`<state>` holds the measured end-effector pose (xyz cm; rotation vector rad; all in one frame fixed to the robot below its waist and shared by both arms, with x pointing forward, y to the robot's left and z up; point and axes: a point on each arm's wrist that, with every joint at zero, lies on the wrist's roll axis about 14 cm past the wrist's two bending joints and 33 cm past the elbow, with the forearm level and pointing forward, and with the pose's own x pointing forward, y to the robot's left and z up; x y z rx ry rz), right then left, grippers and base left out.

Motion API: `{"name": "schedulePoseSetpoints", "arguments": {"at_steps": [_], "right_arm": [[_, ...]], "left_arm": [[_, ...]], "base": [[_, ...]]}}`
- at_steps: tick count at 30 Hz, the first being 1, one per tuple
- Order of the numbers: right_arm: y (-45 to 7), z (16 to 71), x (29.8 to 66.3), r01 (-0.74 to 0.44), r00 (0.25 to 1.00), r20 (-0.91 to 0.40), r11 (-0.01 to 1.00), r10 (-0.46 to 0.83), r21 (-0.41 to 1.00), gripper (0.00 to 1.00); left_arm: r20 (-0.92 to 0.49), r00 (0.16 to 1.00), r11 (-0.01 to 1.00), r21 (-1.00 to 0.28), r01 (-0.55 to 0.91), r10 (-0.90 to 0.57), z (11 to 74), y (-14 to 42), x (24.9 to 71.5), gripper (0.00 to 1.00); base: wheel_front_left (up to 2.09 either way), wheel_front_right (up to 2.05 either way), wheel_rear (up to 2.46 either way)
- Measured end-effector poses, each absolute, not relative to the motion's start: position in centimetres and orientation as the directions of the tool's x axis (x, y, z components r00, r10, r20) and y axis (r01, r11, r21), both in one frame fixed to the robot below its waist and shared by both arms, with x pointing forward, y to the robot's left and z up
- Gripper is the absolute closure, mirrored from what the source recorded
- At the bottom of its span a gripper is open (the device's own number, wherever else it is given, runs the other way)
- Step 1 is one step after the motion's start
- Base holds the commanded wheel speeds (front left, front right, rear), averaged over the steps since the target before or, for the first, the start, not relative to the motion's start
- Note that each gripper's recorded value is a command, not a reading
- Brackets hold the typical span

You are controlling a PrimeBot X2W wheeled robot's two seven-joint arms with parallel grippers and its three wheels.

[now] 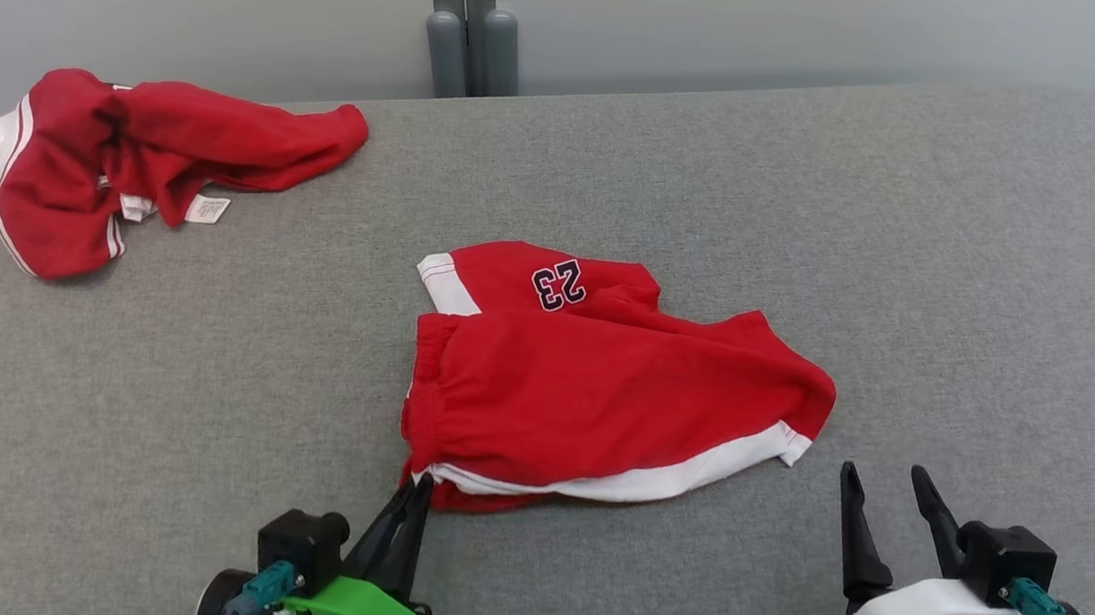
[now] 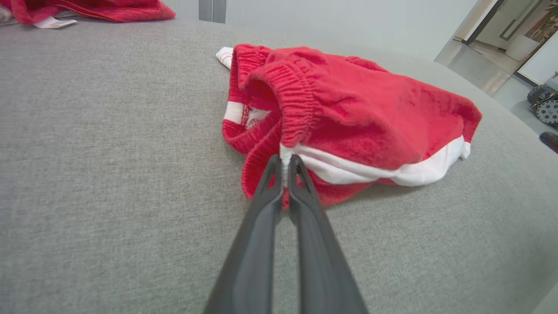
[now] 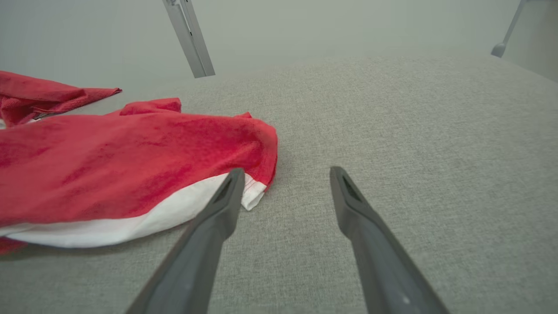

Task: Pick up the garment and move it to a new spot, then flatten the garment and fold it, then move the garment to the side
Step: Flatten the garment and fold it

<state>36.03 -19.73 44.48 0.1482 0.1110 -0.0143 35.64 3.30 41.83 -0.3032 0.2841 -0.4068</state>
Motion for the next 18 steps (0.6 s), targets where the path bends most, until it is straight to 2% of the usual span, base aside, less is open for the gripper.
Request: {"name": "schedulePoseSetpoints", "arguments": {"at_steps": [9, 18], "right_arm": [[-18.1, 42.1, 36.6, -0.006, 0.981, -0.191, 0.985, 0.04, 0.174, 0.0], [-16.0, 41.2, 38.2, -0.069, 0.968, -0.225, 0.983, 0.107, 0.17, 0.0]], "left_arm": [[-0.127, 0.93, 0.901, -0.322, 0.29, -0.344, 44.3, 6.0, 36.9, 1.0], [-0.138, 0.941, 0.913, -0.319, 0.254, -0.309, 44.1, 7.3, 36.1, 1.0]], "base": [[0.0, 0.0, 0.0], [0.0, 0.0, 0.0]]}}
